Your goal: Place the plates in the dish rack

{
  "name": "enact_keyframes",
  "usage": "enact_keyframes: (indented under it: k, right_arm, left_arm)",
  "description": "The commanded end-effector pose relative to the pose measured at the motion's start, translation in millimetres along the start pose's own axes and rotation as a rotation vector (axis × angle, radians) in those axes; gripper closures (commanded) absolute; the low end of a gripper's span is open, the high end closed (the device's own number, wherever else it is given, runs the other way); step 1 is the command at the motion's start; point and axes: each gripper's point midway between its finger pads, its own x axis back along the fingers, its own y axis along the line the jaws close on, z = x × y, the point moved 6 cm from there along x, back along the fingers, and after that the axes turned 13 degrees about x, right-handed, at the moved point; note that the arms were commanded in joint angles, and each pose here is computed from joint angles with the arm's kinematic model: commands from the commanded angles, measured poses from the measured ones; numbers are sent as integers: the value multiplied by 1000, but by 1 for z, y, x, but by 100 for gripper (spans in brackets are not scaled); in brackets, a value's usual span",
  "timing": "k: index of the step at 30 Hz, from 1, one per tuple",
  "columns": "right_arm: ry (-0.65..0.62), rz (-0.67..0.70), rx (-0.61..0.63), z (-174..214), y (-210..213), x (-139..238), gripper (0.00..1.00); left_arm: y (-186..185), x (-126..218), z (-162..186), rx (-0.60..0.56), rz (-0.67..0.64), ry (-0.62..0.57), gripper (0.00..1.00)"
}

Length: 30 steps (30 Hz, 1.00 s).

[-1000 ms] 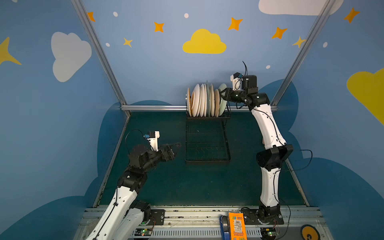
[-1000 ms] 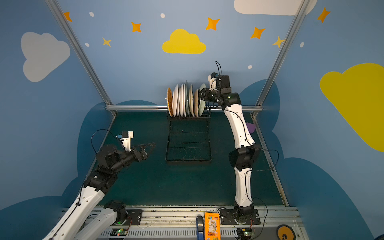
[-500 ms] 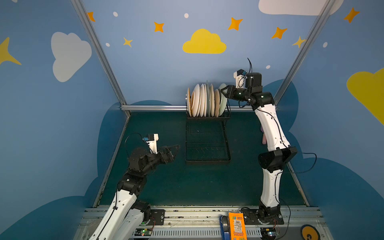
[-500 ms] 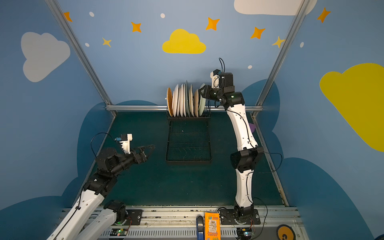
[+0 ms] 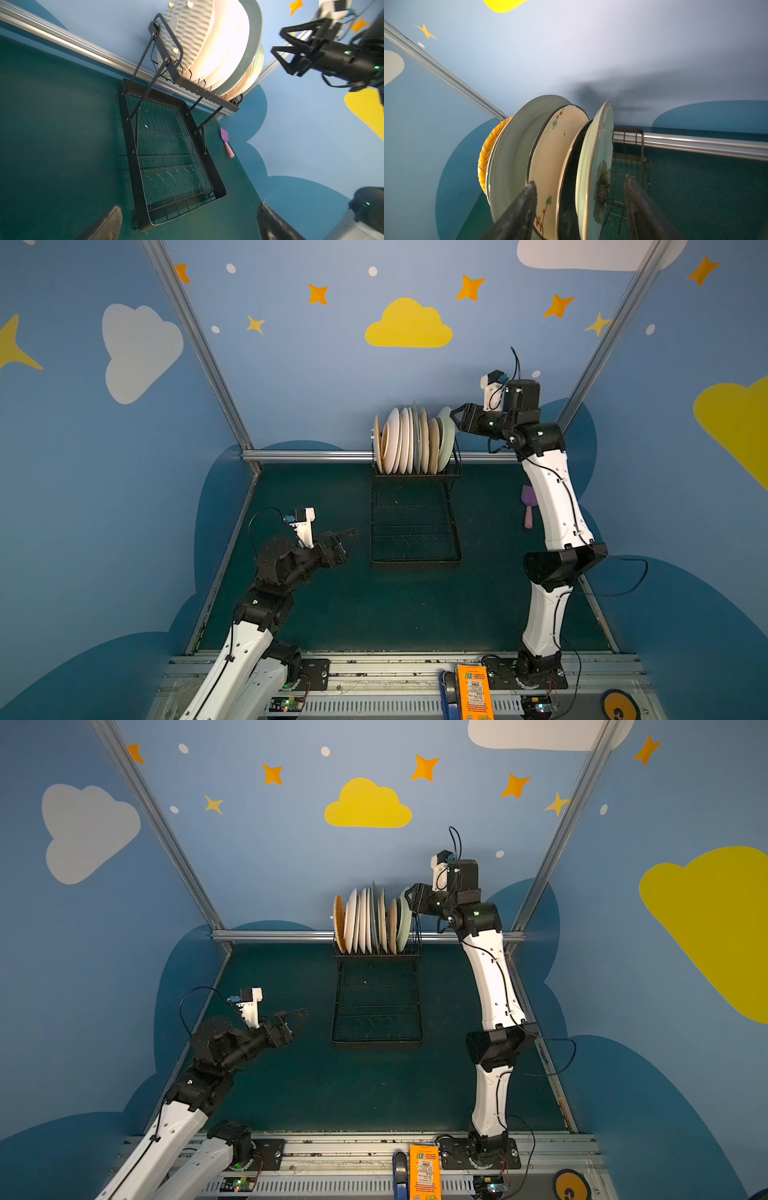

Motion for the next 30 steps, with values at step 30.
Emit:
enact_keyframes:
  k: [30]
  right_arm:
    - [-62,530,34,263,-110,121,11]
  left_arm:
    - [138,45,-53,-82,-1133,-637,0]
